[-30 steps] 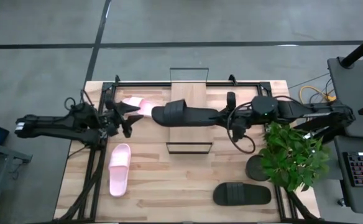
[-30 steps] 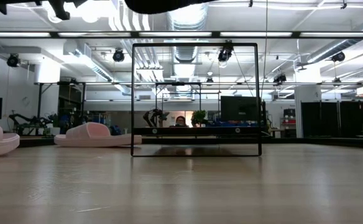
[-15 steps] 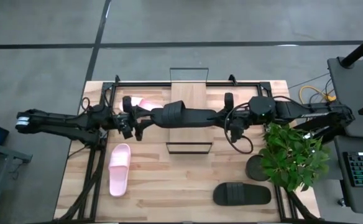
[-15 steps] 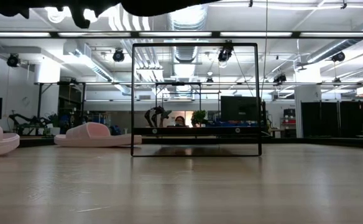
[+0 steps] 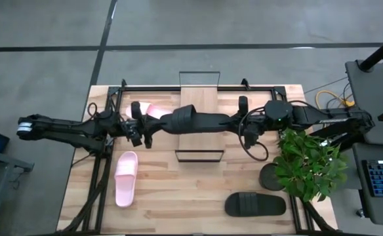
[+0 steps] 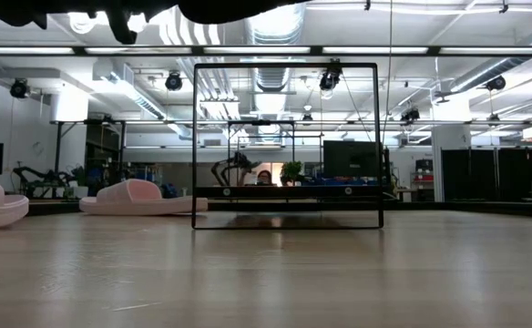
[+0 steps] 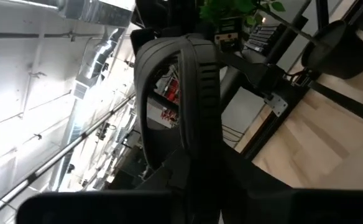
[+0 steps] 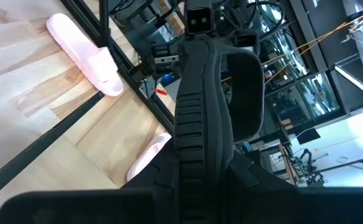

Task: Pick and place slides into the shelf
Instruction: Put the top black slides on the shelf

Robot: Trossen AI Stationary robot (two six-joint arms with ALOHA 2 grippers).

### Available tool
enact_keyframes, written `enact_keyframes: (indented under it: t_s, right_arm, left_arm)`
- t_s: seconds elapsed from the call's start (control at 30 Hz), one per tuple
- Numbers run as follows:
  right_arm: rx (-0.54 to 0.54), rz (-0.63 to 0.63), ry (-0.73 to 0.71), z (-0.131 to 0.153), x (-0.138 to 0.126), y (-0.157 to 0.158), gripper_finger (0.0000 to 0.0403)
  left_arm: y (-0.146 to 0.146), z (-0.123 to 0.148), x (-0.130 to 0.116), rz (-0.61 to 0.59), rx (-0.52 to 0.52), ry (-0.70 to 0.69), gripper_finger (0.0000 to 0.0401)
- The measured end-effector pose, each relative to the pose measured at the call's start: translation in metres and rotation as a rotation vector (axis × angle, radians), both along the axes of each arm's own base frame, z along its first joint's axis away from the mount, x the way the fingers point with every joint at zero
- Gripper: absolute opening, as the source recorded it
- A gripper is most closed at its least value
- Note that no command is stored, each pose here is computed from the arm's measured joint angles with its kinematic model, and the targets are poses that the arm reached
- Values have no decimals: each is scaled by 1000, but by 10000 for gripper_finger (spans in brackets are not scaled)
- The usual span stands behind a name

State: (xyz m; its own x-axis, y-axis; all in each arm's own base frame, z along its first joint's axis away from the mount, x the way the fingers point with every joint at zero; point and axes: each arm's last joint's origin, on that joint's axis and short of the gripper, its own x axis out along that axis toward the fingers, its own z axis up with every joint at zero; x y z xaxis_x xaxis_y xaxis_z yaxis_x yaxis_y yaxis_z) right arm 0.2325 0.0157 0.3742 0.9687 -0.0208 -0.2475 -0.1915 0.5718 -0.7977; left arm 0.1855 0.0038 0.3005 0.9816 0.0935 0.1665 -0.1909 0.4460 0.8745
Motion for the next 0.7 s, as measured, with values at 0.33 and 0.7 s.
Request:
enact_keyframes:
  t_s: [0.33, 0.7]
  right_arm:
    - [-9, -56, -4, 1, 0, -2, 120]
    - [-94, -174, -23, 5, -3, -5, 184]
  left_arm:
    - [2, 6, -10, 100, 45, -19, 23]
    - [4, 2, -34, 164, -2, 77, 23]
